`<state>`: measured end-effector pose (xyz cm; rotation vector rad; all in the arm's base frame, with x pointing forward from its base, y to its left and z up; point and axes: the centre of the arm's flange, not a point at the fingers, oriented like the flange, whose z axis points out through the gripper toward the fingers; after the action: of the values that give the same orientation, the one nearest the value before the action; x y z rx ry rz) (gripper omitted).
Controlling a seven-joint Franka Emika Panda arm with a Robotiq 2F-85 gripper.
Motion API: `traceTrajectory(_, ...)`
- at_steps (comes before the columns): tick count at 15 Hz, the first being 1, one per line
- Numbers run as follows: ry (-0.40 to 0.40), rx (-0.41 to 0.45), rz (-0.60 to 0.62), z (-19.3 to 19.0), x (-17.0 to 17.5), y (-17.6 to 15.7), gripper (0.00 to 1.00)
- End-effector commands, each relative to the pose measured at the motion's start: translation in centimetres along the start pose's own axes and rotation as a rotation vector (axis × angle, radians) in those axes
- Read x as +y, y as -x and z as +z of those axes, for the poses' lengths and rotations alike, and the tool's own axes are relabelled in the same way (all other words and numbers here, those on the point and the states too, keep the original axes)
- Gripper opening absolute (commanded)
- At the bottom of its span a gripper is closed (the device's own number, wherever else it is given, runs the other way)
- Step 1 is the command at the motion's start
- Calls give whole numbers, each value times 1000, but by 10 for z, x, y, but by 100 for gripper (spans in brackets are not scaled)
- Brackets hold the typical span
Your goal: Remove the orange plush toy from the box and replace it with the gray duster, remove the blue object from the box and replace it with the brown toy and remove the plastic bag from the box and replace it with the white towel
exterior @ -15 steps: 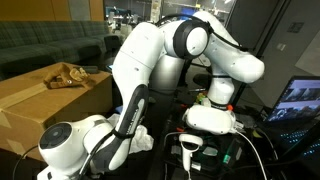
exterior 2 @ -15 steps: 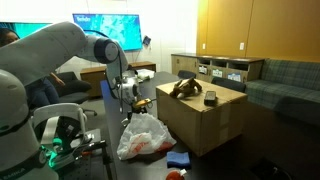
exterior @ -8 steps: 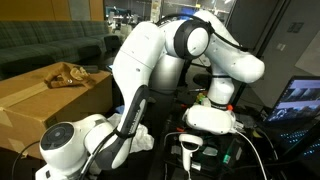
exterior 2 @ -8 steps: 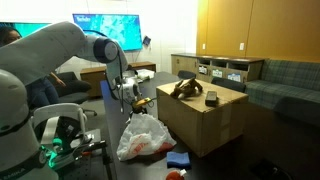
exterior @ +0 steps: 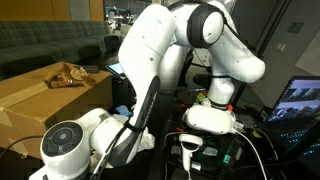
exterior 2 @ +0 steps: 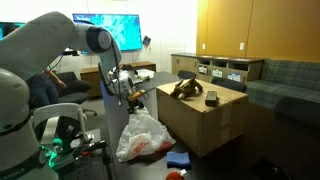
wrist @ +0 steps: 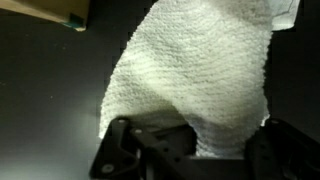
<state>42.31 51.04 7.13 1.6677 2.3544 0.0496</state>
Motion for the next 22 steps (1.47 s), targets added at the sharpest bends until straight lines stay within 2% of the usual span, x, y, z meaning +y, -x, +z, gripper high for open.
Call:
traceTrajectory(1, 75, -48, -38, -62, -14, 0, 0)
traceTrajectory(4, 132, -57, -18, -106, -10, -1, 0)
traceTrajectory(6, 174, -49, 44, -145, -6, 3, 0)
traceTrajectory(10, 244, -43, 265, -214, 29, 26, 0)
traceTrajectory(13, 257, -38, 434, -266, 65, 56, 0)
traceTrajectory(18, 263, -6, 705, -323, 123, 111, 0)
traceTrajectory(22, 285, 41, 896, -339, 169, 153, 0)
